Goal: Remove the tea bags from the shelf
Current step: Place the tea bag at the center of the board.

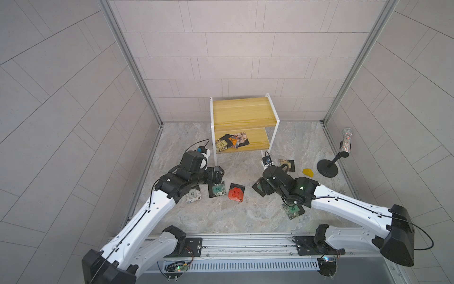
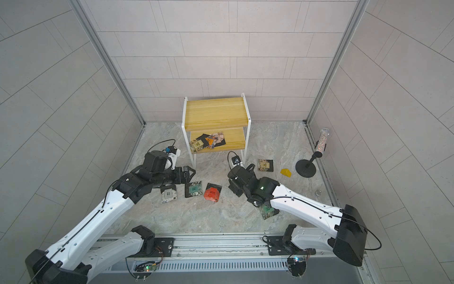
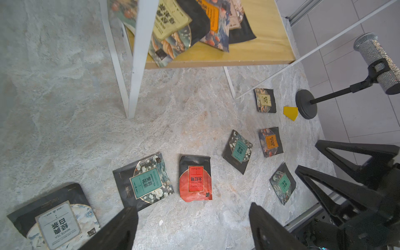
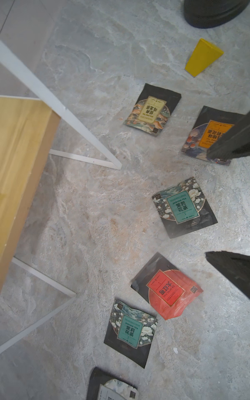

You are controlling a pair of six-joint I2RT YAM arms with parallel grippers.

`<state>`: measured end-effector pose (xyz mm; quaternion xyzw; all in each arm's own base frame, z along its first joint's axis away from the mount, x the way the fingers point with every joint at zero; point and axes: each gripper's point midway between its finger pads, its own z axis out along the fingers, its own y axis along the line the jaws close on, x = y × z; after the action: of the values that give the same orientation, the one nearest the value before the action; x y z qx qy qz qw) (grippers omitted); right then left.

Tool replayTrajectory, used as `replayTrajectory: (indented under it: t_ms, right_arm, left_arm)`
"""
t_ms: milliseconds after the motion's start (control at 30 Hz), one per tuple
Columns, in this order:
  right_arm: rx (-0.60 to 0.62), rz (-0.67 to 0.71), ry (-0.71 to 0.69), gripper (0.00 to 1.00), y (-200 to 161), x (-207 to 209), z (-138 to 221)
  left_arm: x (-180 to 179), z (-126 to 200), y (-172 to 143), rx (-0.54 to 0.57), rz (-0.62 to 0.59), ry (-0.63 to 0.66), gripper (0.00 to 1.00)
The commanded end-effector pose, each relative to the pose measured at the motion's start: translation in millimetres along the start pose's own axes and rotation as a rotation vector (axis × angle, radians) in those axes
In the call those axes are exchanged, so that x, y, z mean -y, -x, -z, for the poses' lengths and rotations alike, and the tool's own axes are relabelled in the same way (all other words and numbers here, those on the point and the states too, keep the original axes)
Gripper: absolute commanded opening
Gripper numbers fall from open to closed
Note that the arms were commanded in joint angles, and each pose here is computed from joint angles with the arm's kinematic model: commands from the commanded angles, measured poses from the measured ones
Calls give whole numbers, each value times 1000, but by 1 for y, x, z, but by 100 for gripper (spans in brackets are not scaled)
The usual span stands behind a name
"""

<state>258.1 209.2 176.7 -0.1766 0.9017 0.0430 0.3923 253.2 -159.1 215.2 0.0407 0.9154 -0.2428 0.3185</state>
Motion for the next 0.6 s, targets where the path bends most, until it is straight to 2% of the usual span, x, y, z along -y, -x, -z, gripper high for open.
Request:
replayTrajectory:
  t_ms: [0, 133, 300, 567]
  right_arm:
    - [59, 33, 53, 72, 12, 0, 3]
    - [92, -8, 45, 73, 12, 17, 6]
    - [114, -33, 19, 73, 5, 35, 11]
    - [146, -60, -36, 75, -12, 55, 19]
  left_arm:
    - [12, 7, 21, 40, -100, 5, 88]
    - [31, 1, 35, 32, -259, 21, 89]
    - [61, -15, 42, -5, -520, 74, 88]
    - [82, -40, 56, -11, -682, 167, 87]
